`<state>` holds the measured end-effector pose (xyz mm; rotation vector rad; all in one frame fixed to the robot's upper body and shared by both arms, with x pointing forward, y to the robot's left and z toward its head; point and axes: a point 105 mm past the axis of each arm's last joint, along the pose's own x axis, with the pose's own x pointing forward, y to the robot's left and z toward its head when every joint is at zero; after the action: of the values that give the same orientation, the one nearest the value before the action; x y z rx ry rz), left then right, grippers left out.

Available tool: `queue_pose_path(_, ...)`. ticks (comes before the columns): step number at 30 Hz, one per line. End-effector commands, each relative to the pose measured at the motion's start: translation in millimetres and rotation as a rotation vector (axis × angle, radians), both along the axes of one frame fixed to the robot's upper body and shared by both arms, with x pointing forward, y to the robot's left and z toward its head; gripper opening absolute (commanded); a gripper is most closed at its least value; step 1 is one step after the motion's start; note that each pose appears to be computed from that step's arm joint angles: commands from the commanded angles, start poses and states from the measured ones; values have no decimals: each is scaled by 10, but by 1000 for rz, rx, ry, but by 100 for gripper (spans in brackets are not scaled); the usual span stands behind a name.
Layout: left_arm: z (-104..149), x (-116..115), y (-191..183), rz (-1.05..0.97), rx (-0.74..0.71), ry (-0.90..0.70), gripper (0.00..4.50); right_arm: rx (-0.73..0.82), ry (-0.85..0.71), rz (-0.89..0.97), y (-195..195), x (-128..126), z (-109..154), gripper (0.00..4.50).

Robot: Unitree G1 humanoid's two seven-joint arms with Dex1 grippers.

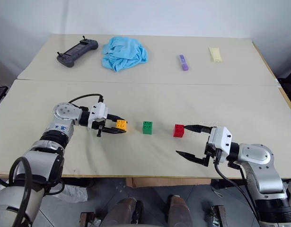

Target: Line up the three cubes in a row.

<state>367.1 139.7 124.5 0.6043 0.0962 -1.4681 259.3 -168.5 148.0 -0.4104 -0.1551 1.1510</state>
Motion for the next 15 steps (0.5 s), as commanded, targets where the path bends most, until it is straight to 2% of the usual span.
queue_pose_path(1, -72, 9, 54, 34, 33, 54, 225, 6, -36, -1, -25, -41, 94, 450)
queue_pose_path(3, -48, 20, 61, 39, 29, 35, 273, 6, -34, 1, -27, -52, 88, 450)
queue_pose_path(8, 220, 53, 136, 56, -80, -42, 430, 18, -29, 19, -14, -49, 91, 450)
queue_pose_path(15, 450, -186, 658, 125, -142, -139, 430, 4, -41, 62, 3, -10, 158, 450)
